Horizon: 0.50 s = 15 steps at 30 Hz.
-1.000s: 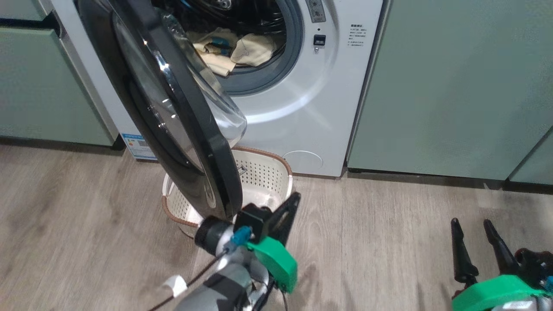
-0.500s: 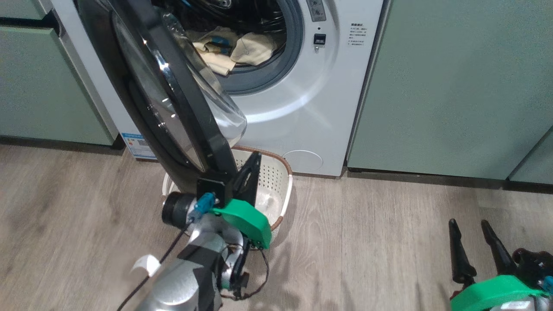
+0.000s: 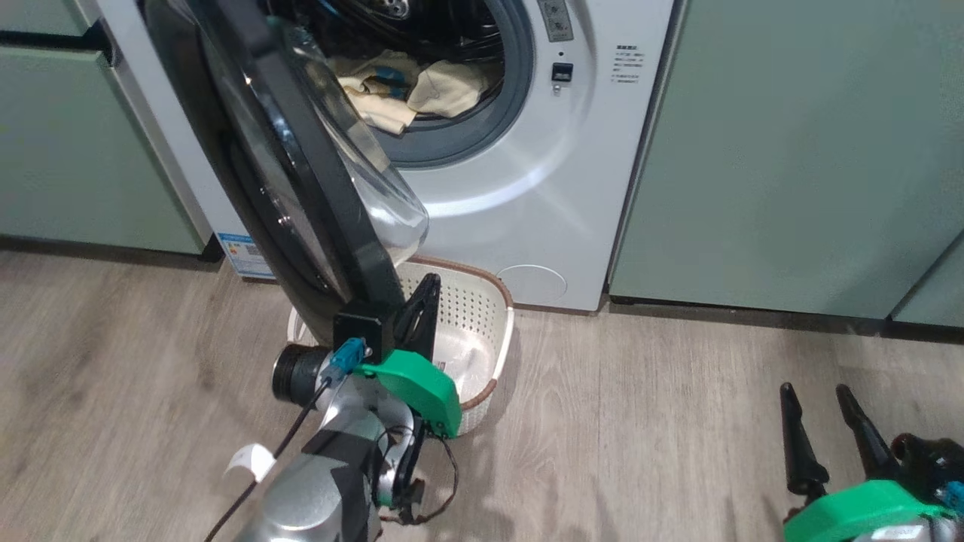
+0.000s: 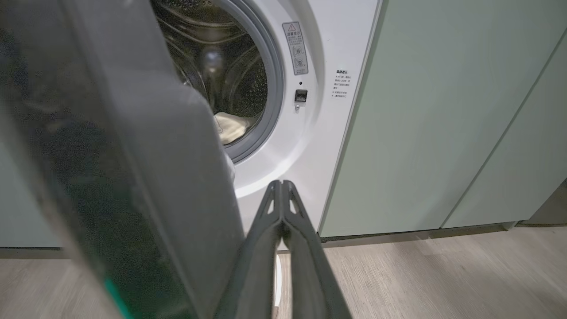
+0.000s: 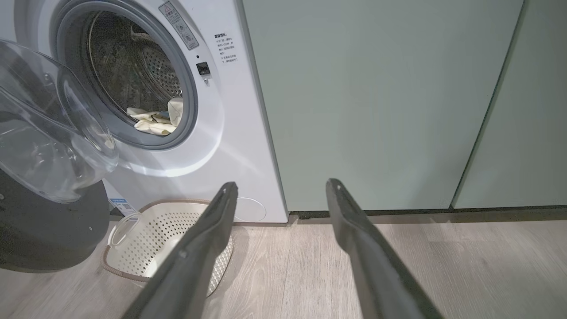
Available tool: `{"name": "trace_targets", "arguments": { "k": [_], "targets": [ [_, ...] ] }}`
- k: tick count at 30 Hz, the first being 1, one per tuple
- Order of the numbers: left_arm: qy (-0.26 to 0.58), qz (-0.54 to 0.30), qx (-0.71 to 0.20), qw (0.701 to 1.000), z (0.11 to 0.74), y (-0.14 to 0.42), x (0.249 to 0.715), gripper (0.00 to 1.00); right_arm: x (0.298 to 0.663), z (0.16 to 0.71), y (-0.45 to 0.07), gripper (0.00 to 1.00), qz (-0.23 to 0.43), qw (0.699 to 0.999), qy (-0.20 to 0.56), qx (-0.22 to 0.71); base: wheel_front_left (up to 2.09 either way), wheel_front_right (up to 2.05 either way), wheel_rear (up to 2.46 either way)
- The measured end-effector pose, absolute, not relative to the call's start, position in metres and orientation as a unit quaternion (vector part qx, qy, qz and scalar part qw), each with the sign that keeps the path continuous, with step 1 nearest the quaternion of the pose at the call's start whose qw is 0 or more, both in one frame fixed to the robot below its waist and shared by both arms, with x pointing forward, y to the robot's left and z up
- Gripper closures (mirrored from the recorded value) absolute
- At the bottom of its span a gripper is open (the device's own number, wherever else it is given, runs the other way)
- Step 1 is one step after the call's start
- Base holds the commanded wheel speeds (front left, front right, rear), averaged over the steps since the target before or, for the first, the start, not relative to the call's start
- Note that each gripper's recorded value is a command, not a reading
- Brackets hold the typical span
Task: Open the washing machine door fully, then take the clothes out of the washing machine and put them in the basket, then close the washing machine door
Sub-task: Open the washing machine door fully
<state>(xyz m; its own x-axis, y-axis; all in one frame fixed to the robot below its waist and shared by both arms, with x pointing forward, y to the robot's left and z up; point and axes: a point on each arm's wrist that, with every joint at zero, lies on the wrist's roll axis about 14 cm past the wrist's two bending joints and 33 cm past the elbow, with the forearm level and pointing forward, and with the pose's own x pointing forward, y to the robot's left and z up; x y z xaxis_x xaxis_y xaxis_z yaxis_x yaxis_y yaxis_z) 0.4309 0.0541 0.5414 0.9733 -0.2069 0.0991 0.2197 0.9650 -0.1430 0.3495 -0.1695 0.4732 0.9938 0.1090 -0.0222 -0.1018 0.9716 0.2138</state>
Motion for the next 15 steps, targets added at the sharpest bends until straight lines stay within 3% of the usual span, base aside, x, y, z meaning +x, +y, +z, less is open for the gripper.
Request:
{"name": "trace_targets", "arguments": {
  "k": [15],
  "targets": [
    [-0.041,-0.059,-0.079,0.994,0.535,0.091,0.414,1.0,0.363,0.477,-0.143,0.0,0.094,0.99,0.016,0.106,0.0,0.0,0.0]
  ]
}}
